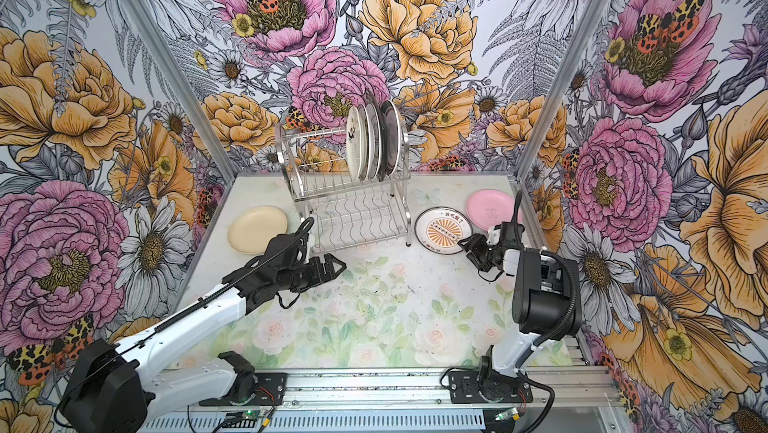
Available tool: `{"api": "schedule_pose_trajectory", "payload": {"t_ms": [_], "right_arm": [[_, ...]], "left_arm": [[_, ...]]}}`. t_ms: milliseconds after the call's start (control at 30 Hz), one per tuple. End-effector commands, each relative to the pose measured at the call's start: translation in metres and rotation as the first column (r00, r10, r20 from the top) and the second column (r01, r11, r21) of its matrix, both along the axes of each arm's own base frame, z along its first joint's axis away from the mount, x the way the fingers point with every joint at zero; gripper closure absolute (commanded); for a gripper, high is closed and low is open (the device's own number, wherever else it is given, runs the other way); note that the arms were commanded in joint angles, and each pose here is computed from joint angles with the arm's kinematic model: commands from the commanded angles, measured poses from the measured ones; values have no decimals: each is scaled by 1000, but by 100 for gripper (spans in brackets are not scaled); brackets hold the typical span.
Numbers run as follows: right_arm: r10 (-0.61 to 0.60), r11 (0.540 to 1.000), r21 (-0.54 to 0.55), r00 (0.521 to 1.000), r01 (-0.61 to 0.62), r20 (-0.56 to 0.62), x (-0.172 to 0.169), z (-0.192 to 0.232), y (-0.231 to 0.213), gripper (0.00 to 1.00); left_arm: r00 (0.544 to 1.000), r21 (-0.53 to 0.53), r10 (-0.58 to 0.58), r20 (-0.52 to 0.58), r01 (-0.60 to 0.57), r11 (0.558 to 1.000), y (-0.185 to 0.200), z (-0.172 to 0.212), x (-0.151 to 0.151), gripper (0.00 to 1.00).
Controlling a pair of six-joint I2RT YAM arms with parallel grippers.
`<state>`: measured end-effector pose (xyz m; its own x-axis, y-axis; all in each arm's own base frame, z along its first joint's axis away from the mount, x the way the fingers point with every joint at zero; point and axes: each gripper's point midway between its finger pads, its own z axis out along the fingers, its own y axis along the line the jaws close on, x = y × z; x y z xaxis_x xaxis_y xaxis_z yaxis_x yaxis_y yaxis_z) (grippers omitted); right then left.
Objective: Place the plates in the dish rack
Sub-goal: 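Lower the right gripper onto the orange-sunburst plate edge and tilt it up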
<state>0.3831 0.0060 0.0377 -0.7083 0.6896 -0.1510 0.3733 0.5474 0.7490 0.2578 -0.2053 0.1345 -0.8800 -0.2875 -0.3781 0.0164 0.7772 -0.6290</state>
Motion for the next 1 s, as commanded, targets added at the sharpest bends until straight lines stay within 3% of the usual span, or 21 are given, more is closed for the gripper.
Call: {"api": "schedule_pose_trajectory", "payload": {"t_ms": [0,467,833,967], "right_arm": [[-16,1000,6,999,16,41,15,3,-5,44],[-38,999,34,998,37,45,29,-13,-3,62],[-47,998,49,997,44,59,32,-16,-2,97],[-48,998,47,996,45,74,33,-9,-2,100]], "left_arm": [[998,-18,17,54,-16,1000,-5,16,13,1],[998,-17,25,56,-24,1000,-7,17,18,1],[998,-18,24,60,-23,1000,-8,18,17,1],[998,-18,21,61,-20,1000,-8,18,17,1]]}}
